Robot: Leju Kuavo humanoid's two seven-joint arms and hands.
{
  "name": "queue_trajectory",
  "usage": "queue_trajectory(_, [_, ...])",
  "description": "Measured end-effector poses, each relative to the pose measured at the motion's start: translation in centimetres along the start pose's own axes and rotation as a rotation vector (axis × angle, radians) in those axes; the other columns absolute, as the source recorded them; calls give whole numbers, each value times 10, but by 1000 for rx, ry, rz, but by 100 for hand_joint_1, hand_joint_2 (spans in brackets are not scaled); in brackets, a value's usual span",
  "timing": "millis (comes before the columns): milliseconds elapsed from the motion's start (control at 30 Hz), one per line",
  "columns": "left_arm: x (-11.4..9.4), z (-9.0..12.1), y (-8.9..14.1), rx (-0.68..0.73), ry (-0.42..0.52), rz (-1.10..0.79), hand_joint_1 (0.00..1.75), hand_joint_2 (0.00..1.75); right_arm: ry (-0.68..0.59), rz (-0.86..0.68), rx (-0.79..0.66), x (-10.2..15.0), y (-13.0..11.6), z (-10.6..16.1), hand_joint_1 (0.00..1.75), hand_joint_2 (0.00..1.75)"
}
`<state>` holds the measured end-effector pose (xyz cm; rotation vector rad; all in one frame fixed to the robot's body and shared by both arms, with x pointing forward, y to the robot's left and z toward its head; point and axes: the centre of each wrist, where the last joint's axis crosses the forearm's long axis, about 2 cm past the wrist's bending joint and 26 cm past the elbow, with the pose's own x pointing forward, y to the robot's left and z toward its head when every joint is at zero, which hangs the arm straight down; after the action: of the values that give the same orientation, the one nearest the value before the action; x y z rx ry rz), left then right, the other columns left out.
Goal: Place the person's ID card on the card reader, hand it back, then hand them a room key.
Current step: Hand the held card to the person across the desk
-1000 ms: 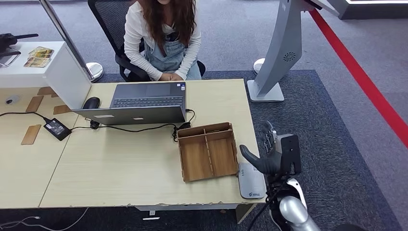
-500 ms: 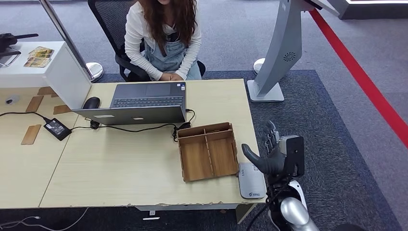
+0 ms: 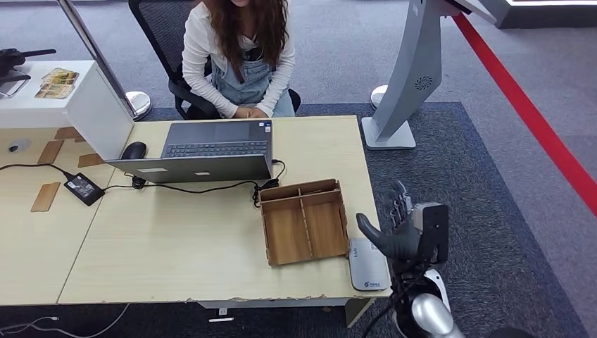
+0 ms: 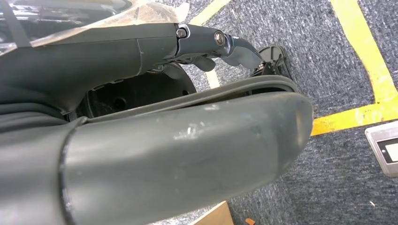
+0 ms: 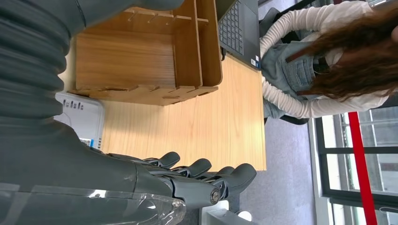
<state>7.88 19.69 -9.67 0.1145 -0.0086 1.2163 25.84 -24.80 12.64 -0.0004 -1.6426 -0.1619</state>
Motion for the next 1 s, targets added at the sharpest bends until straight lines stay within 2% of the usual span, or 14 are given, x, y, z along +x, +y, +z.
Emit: queue_trajectory(1000, [3,-1,1,4,19,0,0,0,-13,-7,-15,4,-7,5,0,175])
